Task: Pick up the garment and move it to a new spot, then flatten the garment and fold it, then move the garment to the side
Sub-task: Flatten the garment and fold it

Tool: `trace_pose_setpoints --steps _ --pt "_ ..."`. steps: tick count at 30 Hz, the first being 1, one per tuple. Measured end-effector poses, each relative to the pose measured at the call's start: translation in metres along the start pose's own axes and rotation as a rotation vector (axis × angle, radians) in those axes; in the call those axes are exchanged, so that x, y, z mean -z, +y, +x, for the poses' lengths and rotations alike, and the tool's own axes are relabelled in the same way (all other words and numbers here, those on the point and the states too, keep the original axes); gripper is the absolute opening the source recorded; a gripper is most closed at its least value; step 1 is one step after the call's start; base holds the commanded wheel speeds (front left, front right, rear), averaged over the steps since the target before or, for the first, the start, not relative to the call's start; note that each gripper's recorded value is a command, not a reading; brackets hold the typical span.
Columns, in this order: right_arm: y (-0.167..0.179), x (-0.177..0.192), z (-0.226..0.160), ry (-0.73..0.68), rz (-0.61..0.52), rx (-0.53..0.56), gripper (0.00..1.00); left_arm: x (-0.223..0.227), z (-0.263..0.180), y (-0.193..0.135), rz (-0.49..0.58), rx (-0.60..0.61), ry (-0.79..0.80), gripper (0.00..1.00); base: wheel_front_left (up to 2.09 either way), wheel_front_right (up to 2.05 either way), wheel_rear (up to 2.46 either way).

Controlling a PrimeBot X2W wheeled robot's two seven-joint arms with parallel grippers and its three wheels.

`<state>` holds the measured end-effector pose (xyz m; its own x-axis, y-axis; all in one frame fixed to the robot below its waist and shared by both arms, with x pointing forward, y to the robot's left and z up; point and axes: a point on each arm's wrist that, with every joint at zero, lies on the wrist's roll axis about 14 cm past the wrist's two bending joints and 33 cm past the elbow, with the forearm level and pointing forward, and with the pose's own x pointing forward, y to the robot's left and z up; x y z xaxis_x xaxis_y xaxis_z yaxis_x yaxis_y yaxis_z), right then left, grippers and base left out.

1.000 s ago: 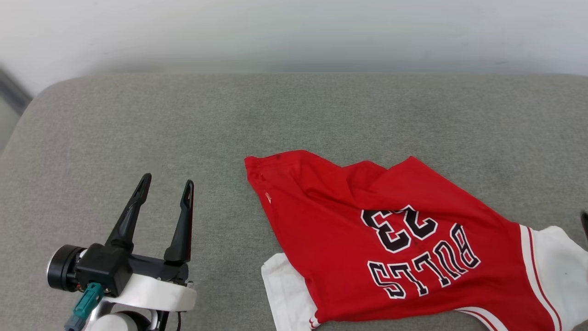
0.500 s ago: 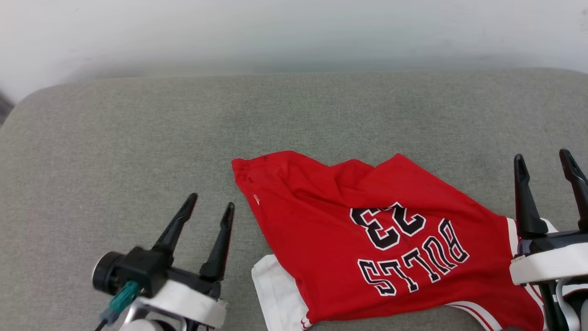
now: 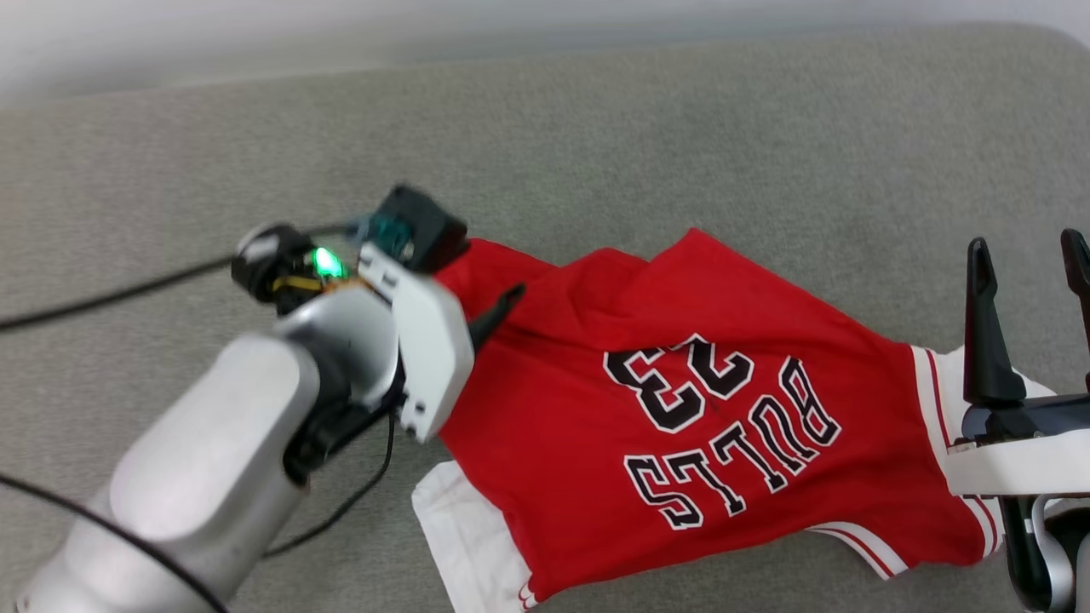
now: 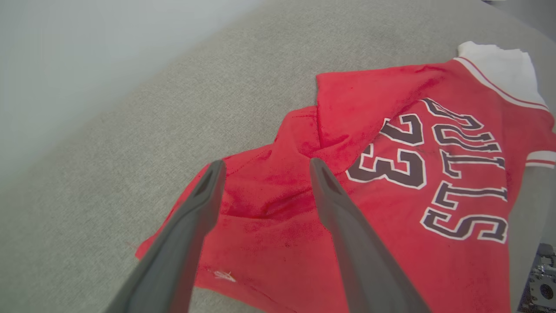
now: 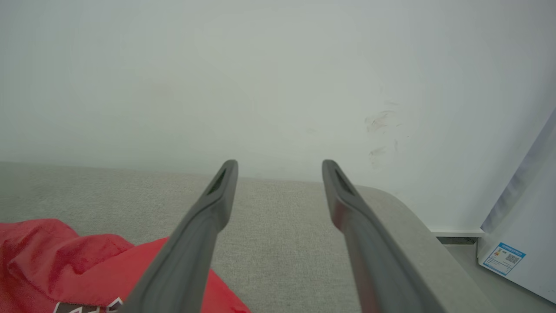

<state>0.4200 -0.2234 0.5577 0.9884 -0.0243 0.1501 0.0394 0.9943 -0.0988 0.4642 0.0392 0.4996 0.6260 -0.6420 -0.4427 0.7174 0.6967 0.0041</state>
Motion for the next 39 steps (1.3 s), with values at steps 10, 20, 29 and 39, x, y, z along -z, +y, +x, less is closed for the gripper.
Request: trace_pose_setpoints --steps 10,20,29,39 --pt "-0.019 0.033 -0.004 0.076 -0.007 0.068 1.0 0.037 0.059 0.003 0.041 0.14 0.363 1.0 0.0 0.0 0.0" --pt "-0.032 0.06 -0.013 0.141 -0.006 0.111 1.0 0.097 0.076 0.001 0.106 0.217 0.601 0.31 0.0 0.0 0.0" --pt "-0.031 0.062 -0.016 0.148 0.013 0.113 1.0 0.049 0.089 0.019 0.186 0.171 0.391 0.0 0.0 0.0 0.0" --pt "-0.026 0.065 -0.016 0.154 0.025 0.1 1.0 -0.054 0.119 0.061 0.297 0.023 0.124 0.0 0.0 0.0 0.0"
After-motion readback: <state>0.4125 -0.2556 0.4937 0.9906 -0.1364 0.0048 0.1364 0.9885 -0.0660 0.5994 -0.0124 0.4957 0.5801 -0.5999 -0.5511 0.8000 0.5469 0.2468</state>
